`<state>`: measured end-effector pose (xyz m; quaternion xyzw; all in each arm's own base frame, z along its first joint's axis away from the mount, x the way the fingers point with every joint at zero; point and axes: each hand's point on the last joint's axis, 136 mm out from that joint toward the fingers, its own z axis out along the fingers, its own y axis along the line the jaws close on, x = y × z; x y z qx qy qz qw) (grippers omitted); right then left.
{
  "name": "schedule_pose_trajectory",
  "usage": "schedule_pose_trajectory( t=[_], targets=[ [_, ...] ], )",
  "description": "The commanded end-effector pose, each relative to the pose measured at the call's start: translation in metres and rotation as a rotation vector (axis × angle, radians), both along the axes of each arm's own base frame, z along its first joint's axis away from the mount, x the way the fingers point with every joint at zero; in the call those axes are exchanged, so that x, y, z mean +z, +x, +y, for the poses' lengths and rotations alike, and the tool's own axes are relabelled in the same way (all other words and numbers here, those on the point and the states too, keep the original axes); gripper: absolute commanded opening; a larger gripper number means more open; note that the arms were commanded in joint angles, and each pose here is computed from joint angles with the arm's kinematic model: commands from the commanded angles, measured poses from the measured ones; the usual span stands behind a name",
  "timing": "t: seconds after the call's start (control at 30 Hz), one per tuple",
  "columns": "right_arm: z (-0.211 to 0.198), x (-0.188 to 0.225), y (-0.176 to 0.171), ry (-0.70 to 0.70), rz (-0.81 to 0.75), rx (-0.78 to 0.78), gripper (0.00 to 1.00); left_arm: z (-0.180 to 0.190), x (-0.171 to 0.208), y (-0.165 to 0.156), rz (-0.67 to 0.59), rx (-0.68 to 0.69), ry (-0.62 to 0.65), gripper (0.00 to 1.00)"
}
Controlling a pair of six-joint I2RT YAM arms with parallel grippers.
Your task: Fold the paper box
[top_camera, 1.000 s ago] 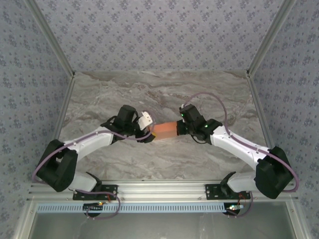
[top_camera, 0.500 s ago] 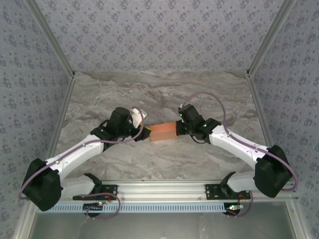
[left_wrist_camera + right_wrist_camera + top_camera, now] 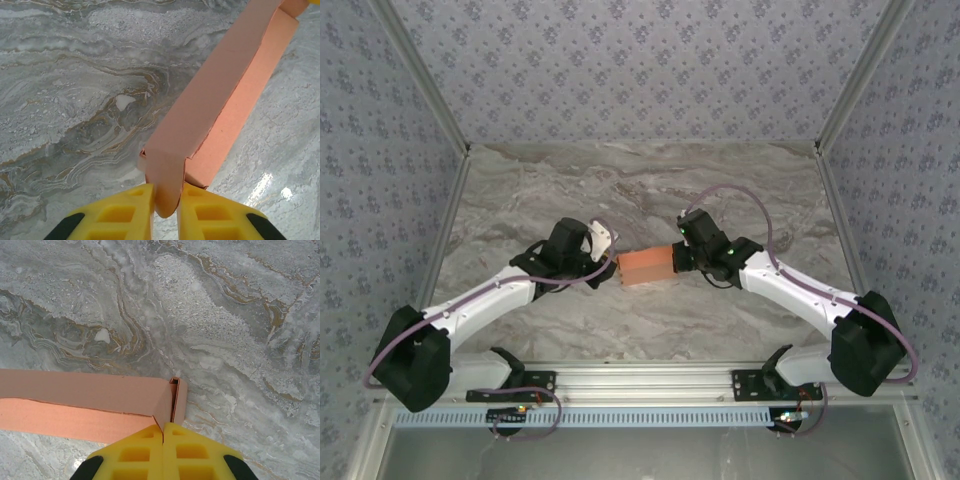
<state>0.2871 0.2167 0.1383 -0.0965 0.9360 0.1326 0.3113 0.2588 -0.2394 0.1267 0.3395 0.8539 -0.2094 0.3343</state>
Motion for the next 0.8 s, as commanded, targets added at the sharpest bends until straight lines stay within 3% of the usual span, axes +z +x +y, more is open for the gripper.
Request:
schedule_pose_trajectory(
  t=[0.0, 0.27, 0.77],
  targets=[
    [-0.001, 0.0, -0.001, -0.02, 0.011, -0.009, 0.0, -0.005, 0.014, 0.007, -0.034, 0.002, -0.013, 0.14],
    [0.0, -0.001, -0.003, -0.021, 0.014, -0.006, 0.0, -0.008, 0.019, 0.008, 0.003, 0.05, -0.046, 0.04],
    [0.0, -0.01, -0.008, -0.029, 0.017, -0.01, 0.0, -0.018, 0.018, 0.014, 0.307, 0.41, -0.342, 0.0]
  ],
)
